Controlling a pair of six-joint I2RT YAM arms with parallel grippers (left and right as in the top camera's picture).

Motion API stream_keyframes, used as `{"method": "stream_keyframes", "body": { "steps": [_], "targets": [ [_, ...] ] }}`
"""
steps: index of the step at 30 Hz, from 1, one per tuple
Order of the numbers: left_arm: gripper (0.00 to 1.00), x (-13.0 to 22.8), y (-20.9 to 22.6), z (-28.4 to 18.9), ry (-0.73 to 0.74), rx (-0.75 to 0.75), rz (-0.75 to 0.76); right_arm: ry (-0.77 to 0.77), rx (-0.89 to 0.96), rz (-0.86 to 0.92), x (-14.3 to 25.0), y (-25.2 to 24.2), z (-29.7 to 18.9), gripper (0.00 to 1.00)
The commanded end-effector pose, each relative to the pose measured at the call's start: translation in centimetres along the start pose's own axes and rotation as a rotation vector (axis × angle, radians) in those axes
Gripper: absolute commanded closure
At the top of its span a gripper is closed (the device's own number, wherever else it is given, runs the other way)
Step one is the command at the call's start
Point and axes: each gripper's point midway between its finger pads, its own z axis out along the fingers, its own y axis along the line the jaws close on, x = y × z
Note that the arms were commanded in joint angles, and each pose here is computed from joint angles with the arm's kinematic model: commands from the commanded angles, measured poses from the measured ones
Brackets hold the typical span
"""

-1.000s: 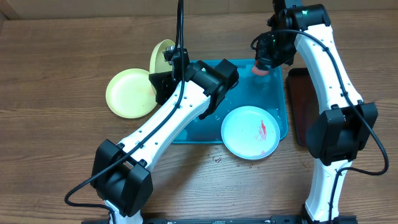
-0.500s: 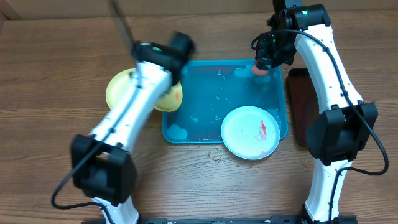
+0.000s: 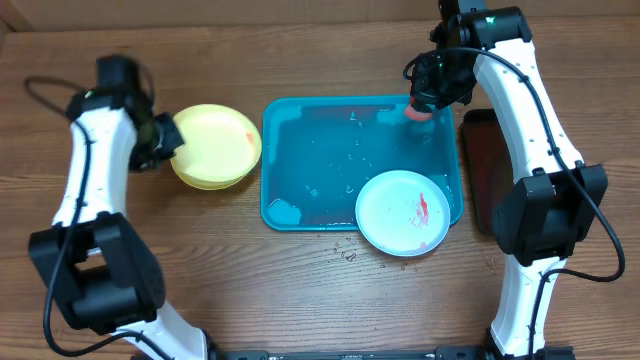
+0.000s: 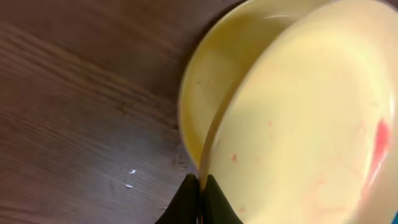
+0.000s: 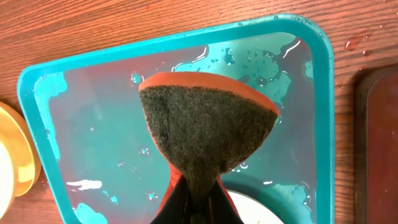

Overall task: Clean dirty plates on tray and stack at the side
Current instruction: 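Move the left gripper to the rim of the white plate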

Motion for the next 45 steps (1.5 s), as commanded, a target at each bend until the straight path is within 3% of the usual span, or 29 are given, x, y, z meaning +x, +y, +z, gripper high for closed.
{"method": "stream_keyframes", "body": {
  "steps": [1,8,19,21,23,25,26,34,38,45],
  "targets": [
    [0.96,1.4,-0.5,1.6,0.023,0.144,0.011,-0.047,-0.013,-0.01,-0.7,0.4,-1.6,0.96],
    [0.96,1.3,0.0,4.5,-0.044,0.15,-0.004,-0.046,-0.013,-0.009,-0.6,0.3,-1.6,0.96],
    [0.94,0.2,1.8,4.7,-0.098,0.041,-0.047,-0.046,-0.013,-0.01,-0.6,0.4,-1.6,0.96],
    [0.75,0.3,1.8,4.7,-0.096,0.042,-0.046,-0.046,-0.013,-0.01,-0.6,0.4,-1.6,0.96],
    [0.46,0.4,1.6,4.7,-0.092,0.043,-0.043,-0.046,-0.013,-0.01,-0.6,0.4,-1.6,0.96],
    [0.34,0.5,1.3,4.7,-0.09,0.047,-0.035,-0.046,-0.013,-0.01,-0.6,0.4,-1.6,0.96],
    [0.34,0.6,0.9,4.7,-0.087,0.059,-0.027,-0.046,-0.013,-0.01,-0.6,0.3,-1.6,0.96],
    [0.36,1.4,-7.0,2.0,-0.075,0.154,0.169,-0.045,-0.013,-0.01,-0.6,0.3,-1.6,0.96],
    [0.36,5.5,-15.0,0.8,0.012,0.373,0.277,-0.046,-0.013,-0.01,-0.6,0.4,-1.6,0.96],
    [0.34,13.1,-22.3,0.0,0.119,0.419,0.359,-0.045,-0.012,-0.01,-0.6,0.3,-1.6,0.96]
  ]
}}
